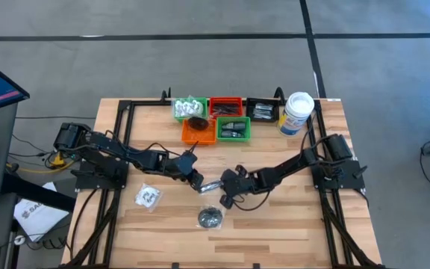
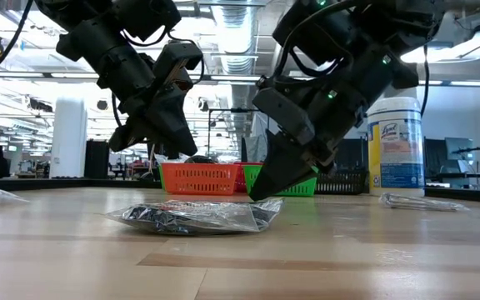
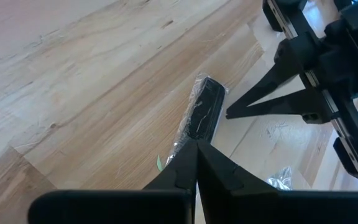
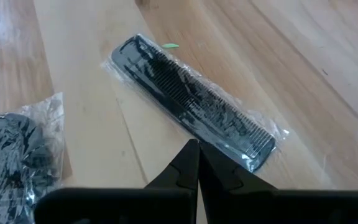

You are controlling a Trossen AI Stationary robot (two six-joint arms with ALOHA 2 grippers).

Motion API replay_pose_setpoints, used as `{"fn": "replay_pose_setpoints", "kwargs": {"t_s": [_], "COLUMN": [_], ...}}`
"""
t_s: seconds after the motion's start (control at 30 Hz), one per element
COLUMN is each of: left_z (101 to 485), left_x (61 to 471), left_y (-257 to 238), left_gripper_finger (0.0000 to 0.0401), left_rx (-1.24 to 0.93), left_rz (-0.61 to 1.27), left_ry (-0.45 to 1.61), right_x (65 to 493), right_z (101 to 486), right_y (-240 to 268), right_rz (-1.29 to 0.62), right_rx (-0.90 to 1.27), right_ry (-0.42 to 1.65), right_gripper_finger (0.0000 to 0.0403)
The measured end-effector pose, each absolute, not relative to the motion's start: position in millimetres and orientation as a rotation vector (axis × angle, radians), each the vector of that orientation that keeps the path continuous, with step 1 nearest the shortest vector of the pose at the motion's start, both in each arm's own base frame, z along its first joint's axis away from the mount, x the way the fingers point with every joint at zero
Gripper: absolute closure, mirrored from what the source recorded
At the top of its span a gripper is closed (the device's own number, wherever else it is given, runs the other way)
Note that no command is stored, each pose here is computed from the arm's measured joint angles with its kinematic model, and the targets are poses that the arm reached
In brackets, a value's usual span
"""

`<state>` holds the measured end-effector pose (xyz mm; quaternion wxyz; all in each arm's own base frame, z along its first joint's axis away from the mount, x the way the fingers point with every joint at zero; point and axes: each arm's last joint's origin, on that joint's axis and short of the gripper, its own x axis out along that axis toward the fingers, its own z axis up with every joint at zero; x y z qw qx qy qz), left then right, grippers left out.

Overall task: Pick & Place Travel size toiletries
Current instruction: Put the black comb into the red bin

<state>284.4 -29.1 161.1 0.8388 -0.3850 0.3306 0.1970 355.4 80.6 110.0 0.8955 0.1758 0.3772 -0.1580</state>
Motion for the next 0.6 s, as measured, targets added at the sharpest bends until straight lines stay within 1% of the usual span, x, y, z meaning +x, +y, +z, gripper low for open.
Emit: {"fn": "replay_pose_setpoints", "kwargs": {"t_s": [0.6], "left_z": [161.1], "left_x": [284.5], "left_y": [-29.1], "left_gripper_finger": [0.04], "left_rx": [-0.806], "left_rz": [0.413], "left_ry": [0.7], "right_x": [356.4], "right_z": [109.1], "right_y": [71.1], "right_rz": [-0.34], "right_rx": [0.385], "right_ry": [0.804], "right_gripper_finger": [0.0403]}}
